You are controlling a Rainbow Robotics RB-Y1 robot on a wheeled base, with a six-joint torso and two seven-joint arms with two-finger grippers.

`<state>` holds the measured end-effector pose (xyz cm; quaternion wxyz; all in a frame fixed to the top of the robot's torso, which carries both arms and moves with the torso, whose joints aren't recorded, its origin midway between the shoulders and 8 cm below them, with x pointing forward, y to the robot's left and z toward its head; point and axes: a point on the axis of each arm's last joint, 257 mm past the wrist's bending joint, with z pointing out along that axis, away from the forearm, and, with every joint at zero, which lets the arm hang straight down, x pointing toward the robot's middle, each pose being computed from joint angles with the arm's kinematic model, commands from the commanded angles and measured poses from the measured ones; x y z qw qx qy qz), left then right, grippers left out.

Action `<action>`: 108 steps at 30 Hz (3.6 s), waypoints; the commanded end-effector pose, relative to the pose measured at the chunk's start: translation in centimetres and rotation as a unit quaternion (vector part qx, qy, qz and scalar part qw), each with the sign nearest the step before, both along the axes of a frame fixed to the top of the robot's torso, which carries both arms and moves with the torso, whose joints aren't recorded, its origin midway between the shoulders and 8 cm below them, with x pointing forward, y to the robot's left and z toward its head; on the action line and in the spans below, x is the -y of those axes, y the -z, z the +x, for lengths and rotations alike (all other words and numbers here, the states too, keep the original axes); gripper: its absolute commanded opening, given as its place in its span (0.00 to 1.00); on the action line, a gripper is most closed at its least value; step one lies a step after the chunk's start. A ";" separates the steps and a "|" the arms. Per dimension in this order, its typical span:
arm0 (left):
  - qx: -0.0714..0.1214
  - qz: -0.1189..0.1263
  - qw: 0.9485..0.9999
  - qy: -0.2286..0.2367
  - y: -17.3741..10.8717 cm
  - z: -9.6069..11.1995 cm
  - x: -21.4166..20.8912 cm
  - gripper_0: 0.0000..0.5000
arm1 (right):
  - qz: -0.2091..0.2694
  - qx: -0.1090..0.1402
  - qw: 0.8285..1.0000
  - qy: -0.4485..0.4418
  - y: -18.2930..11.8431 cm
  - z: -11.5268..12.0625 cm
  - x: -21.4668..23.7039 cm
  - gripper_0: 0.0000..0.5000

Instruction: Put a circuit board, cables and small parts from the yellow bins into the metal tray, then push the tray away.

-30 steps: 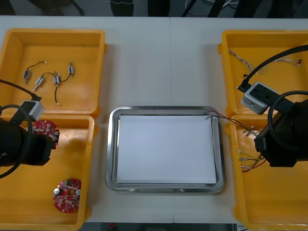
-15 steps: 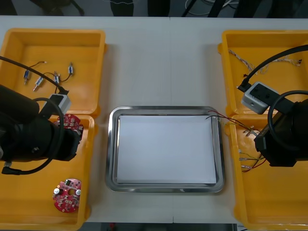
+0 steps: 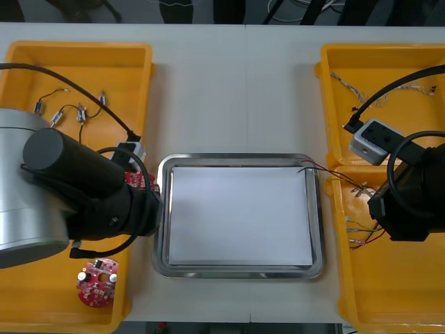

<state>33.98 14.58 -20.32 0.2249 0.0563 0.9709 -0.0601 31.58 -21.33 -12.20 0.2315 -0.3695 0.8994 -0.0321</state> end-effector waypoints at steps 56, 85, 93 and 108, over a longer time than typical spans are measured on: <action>-0.026 -0.013 0.999 0.029 10.5 -0.6 11.3 1.00 | -0.022 0.019 0.999 -0.024 -0.8 0.2 0.2 0.00; -0.029 0.003 0.999 -0.025 4.6 1.3 6.3 1.00 | -0.059 0.028 0.977 -0.201 1.2 -0.5 -6.2 0.00; -0.017 -0.015 0.998 -0.066 1.2 3.2 4.1 1.00 | -0.101 0.033 0.949 -0.296 3.0 0.2 -8.0 0.00; -0.004 -0.007 0.995 -0.095 -2.6 6.3 -3.6 1.00 | -0.121 0.001 0.921 -0.370 8.1 2.0 -10.1 0.00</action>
